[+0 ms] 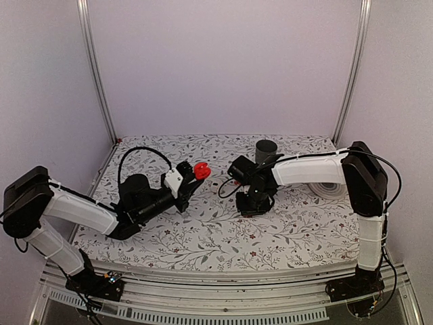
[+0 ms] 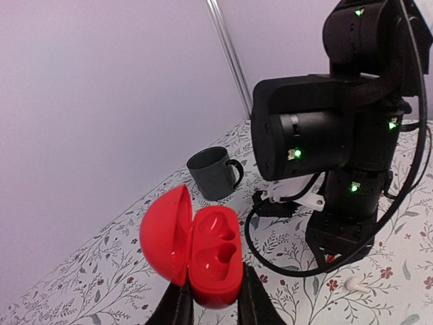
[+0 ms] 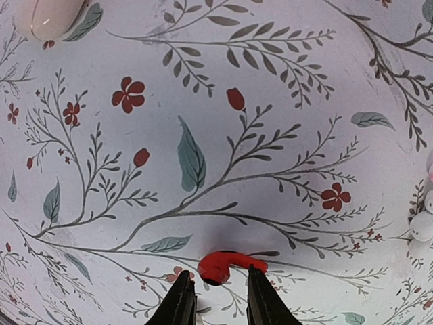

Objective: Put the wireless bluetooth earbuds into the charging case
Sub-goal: Adjust the right earbud at the center of the board.

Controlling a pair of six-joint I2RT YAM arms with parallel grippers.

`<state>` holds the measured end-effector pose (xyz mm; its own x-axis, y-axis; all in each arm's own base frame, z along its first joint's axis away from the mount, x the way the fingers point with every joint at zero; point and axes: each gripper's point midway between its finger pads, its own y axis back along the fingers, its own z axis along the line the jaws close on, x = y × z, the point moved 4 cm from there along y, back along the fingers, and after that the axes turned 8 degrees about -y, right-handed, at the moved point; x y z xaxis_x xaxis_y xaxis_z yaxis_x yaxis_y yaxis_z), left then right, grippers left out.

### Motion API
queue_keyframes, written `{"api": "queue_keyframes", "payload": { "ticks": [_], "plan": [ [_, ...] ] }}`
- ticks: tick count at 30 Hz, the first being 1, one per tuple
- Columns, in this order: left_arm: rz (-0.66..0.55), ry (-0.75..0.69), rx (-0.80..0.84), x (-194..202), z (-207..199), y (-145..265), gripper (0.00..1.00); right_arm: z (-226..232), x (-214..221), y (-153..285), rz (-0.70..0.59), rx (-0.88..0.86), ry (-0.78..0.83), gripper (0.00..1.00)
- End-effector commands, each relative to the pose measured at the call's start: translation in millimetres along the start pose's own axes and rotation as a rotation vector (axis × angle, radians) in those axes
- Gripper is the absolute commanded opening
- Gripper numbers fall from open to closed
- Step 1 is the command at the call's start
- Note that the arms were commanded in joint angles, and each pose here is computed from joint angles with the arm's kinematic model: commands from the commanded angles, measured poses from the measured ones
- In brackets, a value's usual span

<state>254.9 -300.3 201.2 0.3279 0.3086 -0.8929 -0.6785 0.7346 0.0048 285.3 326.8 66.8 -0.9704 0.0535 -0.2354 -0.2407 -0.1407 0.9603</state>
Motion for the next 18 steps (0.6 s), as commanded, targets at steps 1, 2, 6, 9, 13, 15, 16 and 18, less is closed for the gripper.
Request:
{"api": "queue_keyframes", "payload": {
  "ticks": [1, 2, 6, 9, 13, 15, 16, 18],
  "plan": [
    [-0.041, 0.073, -0.096, -7, 23, 11, 0.00, 3, -1, -2, 0.001, 0.025, -0.026, 0.28],
    [-0.043, 0.077, -0.098, -7, 23, 12, 0.00, 2, 0, -2, 0.004, 0.027, -0.029, 0.28],
    [-0.044, 0.091, -0.100, -6, 23, 16, 0.00, 4, 0, -2, 0.003, 0.036, -0.043, 0.27],
    [-0.049, 0.098, -0.101, -7, 24, 19, 0.00, 4, 0, -3, 0.009, 0.052, -0.047, 0.26],
    [-0.057, 0.101, -0.106, -8, 25, 22, 0.00, 3, 1, -6, 0.019, 0.066, -0.059, 0.25],
    [-0.063, 0.107, -0.100, -9, 24, 23, 0.00, 4, 1, -6, 0.020, 0.072, -0.064, 0.24],
    [-0.069, 0.112, -0.098, -10, 24, 24, 0.00, 5, 0, -5, 0.020, 0.073, -0.065, 0.24],
    [-0.075, 0.119, -0.096, -11, 24, 25, 0.00, 5, -1, -6, 0.022, 0.084, -0.069, 0.23]
  ]
}}
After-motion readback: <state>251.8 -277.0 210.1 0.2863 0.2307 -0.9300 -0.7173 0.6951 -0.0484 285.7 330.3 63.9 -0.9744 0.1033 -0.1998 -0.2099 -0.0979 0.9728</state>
